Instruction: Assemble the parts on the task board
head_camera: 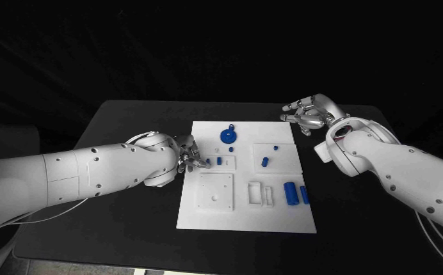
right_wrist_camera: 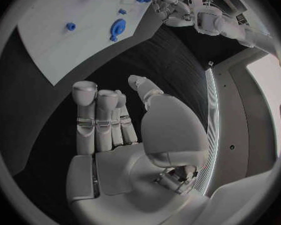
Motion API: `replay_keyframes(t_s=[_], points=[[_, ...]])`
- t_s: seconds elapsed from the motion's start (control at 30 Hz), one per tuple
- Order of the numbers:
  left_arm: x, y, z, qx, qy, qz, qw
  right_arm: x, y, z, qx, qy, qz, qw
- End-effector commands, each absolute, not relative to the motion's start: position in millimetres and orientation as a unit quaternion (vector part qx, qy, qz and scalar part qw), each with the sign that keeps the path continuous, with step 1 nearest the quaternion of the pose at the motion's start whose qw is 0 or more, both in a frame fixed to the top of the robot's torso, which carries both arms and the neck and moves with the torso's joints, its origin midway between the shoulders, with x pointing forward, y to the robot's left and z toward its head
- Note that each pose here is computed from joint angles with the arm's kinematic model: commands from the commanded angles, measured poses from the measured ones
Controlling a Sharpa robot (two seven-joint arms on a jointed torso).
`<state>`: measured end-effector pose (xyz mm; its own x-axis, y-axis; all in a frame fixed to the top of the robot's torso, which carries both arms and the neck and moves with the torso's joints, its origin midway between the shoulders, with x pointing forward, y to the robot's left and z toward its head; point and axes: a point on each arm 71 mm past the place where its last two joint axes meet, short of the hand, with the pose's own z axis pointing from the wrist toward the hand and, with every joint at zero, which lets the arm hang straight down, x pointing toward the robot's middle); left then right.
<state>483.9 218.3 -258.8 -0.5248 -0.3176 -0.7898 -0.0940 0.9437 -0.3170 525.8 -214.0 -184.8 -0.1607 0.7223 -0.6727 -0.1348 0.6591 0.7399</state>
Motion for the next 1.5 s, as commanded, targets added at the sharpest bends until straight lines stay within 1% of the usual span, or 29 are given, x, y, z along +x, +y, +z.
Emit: replay_keyframes(t_s=[0.03,1.0,1.5], points=[[484.0,215.2,-258.8,-0.120,0.864,-0.129,0.473,525.5,-213.6,-184.5,0.215,0.675,0.353,0.611],[491.8,206.8,-261.0,-0.117,0.866,-0.131,0.469,525.5,-211.8,-184.7,0.214,0.675,0.354,0.610],[495.1,206.0,-263.0,-0.116,0.870,-0.124,0.463,525.4,-212.0,-184.6,0.214,0.676,0.354,0.610]])
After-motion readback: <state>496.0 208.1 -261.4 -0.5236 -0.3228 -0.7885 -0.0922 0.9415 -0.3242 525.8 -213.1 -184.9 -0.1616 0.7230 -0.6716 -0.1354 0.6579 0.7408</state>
